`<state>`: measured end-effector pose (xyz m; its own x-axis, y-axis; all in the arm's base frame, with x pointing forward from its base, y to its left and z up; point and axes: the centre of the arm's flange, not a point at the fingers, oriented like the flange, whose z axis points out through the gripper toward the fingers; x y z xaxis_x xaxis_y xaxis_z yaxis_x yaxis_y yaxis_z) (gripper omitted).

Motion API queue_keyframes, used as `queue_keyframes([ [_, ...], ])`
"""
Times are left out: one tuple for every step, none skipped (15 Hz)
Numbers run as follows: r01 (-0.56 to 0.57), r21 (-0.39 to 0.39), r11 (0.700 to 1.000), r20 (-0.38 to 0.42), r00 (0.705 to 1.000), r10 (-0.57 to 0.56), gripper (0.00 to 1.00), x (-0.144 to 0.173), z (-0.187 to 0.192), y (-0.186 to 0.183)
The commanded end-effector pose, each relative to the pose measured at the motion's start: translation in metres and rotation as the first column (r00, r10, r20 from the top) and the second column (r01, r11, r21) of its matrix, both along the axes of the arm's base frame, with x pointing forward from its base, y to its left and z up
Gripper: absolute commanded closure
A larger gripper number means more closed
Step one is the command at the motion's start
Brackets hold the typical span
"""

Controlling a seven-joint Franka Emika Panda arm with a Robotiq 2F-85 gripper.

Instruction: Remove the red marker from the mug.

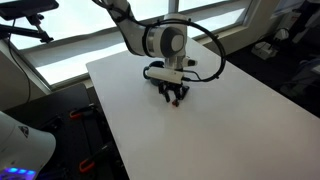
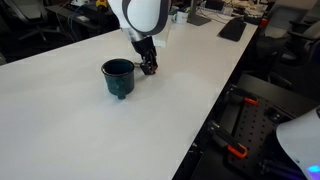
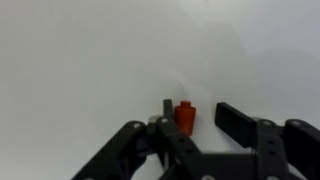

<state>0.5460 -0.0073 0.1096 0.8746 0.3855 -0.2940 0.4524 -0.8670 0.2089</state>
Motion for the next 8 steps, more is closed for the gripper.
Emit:
queue_keyframes([
  [0.0,0.001,1.0,-0.006,1.0,0.0,0.44,-0.0007,-0.0031,-0.0004],
  [0.002,-0.001,1.0,-0.005,1.0,-0.002,0.36,0.0001,-0.0031,-0.0017],
  [0.003,-0.001,1.0,-0.003,1.0,-0.003,0.29,0.0008,-0.0026,-0.0026],
  [0.003,-0.001,1.0,-0.003,1.0,-0.003,0.26,0.001,-0.0025,-0.0027],
  [0.003,-0.001,1.0,-0.003,1.0,-0.003,0.26,0.001,-0.0025,-0.0025],
  [0.003,-0.001,1.0,-0.003,1.0,-0.003,0.26,0.001,-0.0025,-0.0024],
  [0.003,-0.001,1.0,-0.003,1.0,-0.003,0.26,0.001,-0.0025,-0.0024],
  [0.003,-0.001,1.0,-0.003,1.0,-0.003,0.26,0.001,-0.0025,-0.0024],
])
